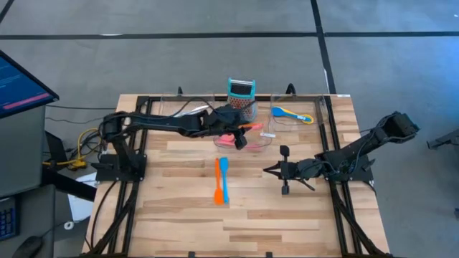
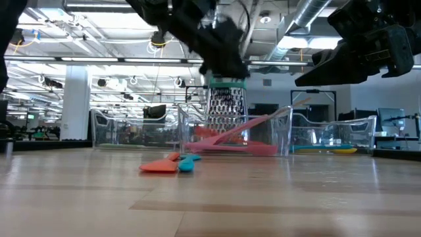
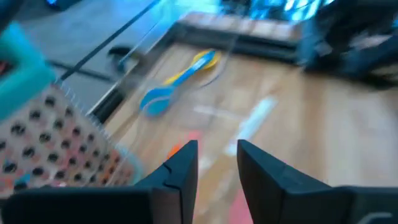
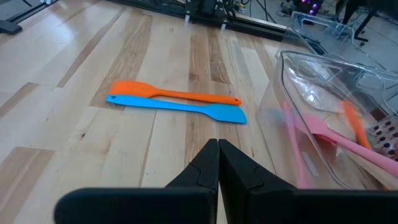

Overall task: Pick & Place Kitchen Items
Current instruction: Put the orange spatula into the middle transparent bin

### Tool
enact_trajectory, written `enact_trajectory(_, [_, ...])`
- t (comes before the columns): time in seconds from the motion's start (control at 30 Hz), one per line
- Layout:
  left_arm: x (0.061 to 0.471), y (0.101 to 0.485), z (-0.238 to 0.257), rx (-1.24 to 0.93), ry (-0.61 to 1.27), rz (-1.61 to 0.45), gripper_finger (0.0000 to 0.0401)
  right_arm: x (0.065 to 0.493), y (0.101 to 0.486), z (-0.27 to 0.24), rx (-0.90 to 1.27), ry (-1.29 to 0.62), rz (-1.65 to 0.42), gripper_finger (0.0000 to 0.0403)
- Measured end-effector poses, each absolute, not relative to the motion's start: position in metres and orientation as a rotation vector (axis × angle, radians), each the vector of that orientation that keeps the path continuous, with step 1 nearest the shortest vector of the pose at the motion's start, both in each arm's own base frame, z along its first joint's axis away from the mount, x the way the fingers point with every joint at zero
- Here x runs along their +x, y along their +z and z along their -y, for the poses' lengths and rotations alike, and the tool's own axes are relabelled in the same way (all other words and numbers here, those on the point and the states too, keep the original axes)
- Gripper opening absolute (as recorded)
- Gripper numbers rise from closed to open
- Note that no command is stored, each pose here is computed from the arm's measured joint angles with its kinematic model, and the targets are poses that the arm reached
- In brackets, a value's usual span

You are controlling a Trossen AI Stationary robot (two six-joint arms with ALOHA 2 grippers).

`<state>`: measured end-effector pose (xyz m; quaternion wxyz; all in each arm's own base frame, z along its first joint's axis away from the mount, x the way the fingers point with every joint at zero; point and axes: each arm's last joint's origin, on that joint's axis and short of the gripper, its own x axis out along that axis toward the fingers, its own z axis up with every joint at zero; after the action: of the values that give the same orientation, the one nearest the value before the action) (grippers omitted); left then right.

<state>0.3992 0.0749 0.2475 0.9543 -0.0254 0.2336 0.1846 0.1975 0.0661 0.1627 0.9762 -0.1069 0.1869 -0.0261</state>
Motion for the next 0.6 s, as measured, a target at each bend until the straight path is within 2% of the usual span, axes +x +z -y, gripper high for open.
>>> enact_trajectory(0.2, [0.377, 0.292, -0.037, -0.035, 0.278, -0.431, 0.006, 0.198, 0.163, -0.066, -0.215, -0.053, -0.376, 0.0])
enact_trajectory(0.4, [0.354, 0.314, 0.005, 0.003, 0.207, -0.458, 0.0009, 0.198, 0.163, -0.066, -0.215, -0.052, -0.376, 0.0])
enact_trajectory(0.6, [0.341, 0.321, 0.048, 0.068, 0.198, -0.466, 0.0003, 0.198, 0.163, -0.066, -0.215, -0.052, -0.376, 0.0])
